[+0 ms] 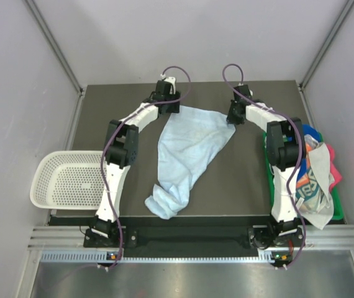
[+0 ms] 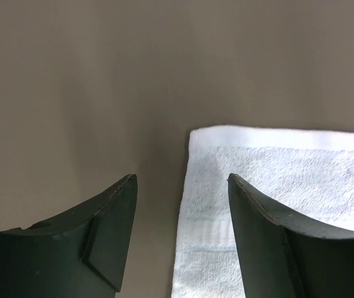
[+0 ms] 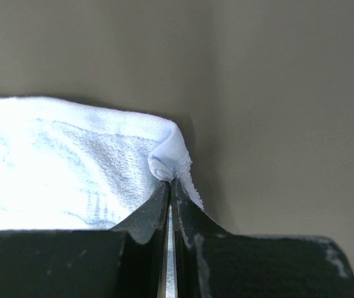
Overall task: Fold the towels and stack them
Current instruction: Flatten out the crumpled towel
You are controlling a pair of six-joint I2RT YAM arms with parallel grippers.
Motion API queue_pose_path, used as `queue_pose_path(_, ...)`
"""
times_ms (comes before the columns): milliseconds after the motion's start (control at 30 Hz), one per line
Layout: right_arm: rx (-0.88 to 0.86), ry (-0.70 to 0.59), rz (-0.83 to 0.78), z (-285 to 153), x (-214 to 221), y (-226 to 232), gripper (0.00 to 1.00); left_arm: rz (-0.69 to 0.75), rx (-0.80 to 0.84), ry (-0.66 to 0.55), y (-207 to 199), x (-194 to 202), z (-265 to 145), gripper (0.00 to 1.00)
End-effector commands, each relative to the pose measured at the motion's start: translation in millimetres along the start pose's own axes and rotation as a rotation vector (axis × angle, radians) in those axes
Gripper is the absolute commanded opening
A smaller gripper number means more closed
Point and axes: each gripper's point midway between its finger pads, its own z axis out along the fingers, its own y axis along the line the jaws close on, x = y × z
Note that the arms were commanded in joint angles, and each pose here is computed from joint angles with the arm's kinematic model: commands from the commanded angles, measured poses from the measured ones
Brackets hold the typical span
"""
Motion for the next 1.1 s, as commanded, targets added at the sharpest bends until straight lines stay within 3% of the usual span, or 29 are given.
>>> queue_pose_path(0, -0.063, -0.004, -0.035, -13.9, 1.3, 27.4, 0.0, 0.013, 0.042, -0.108, -8.6, -33.2, 3.3, 0.65)
queue_pose_path(167, -0.059, 0.0, -0.045, -11.6, 3.7, 27.9, 0.0, 0.009, 0.094, -0.086, -20.5, -22.7, 12.8, 0.63)
queue_pose_path(467, -0.071, -0.004, -0.052, -13.5, 0.6, 31.7, 0.0, 0.043, 0.014, -0.061, -17.0, -5.0, 23.7, 0.54)
queue_pose_path(600, -0.062, -0.004, -0.058, -13.4, 1.0, 29.7, 0.0, 0.041, 0.013, -0.053, -17.9, 0.6, 27.7, 0.4)
queue_pose_path(867, -0.041, -0.032, -0.075, -21.0, -12.3, 29.4, 0.0, 0.03, -0.056, -0.097, -8.4, -17.8, 17.9, 0.0)
queue_pose_path(1000, 0.016, -0.092, -0.084, -37.2, -33.1, 22.3, 0.0, 0.005, -0.106, -0.199, -1.9, -53.4, -9.1, 0.0)
queue_pose_path(1033, 0.037, -0.116, -0.086, -42.1, -39.1, 19.7, 0.0, 0.005, -0.11, -0.191, -1.8, -47.3, -13.3, 0.0)
queue_pose_path(1067, 0.04, -0.148, -0.086, -54.8, -48.4, 19.4, 0.0, -0.004, -0.109, -0.245, -4.4, -72.3, -34.3, 0.0)
